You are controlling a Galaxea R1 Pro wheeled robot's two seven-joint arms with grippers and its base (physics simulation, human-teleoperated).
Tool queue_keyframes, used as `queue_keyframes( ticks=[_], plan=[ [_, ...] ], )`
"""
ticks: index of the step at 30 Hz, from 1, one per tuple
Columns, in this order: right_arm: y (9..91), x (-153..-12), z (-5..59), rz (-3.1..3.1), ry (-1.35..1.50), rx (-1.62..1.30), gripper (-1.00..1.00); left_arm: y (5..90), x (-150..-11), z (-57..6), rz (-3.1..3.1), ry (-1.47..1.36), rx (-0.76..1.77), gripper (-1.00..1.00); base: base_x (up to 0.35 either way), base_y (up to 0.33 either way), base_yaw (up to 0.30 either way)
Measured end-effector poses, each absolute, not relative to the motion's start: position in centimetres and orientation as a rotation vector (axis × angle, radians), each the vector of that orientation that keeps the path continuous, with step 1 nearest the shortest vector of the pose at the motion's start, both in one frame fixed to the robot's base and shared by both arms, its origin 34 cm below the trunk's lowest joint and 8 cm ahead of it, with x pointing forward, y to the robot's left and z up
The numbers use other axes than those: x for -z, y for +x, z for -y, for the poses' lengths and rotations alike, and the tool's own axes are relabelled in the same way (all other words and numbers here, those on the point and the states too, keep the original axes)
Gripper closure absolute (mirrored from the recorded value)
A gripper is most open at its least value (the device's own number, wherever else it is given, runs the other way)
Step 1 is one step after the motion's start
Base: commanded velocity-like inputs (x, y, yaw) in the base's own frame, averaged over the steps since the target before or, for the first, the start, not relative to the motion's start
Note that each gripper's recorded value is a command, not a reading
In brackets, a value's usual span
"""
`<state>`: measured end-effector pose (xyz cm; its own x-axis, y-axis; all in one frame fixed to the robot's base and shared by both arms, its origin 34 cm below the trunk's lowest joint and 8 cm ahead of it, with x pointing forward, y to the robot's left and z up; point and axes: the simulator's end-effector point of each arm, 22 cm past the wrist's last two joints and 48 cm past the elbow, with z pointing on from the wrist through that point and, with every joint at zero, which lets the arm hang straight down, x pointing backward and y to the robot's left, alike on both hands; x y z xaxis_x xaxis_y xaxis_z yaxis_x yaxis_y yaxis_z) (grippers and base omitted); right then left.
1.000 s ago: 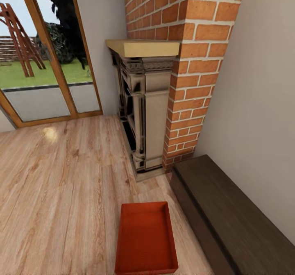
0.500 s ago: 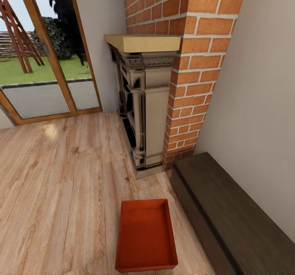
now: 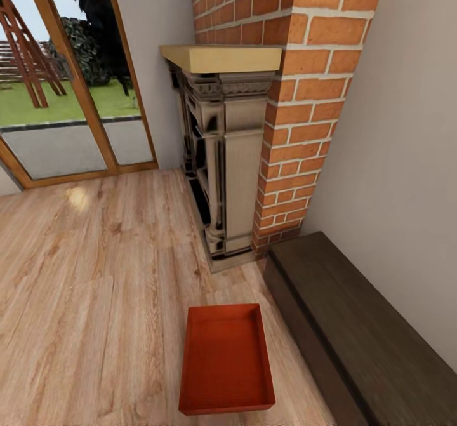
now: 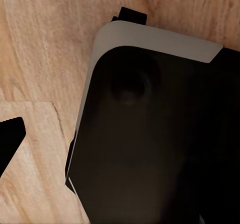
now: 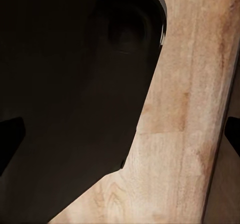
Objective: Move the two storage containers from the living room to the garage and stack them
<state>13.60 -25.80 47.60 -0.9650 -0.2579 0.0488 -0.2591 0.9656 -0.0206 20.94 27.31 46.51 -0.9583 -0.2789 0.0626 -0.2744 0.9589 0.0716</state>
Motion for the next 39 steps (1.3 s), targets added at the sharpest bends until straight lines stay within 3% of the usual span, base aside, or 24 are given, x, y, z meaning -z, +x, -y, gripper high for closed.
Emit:
queue_keyframes(
  ticks=[39],
  plan=[
    [11.1, -47.7, 25.7, 3.006, 0.403, -0.025, -1.0, 18.4, -46.2, -27.3, 2.976, 0.418, 0.107, -1.0, 0.0, 0.0, 0.0]
  ],
)
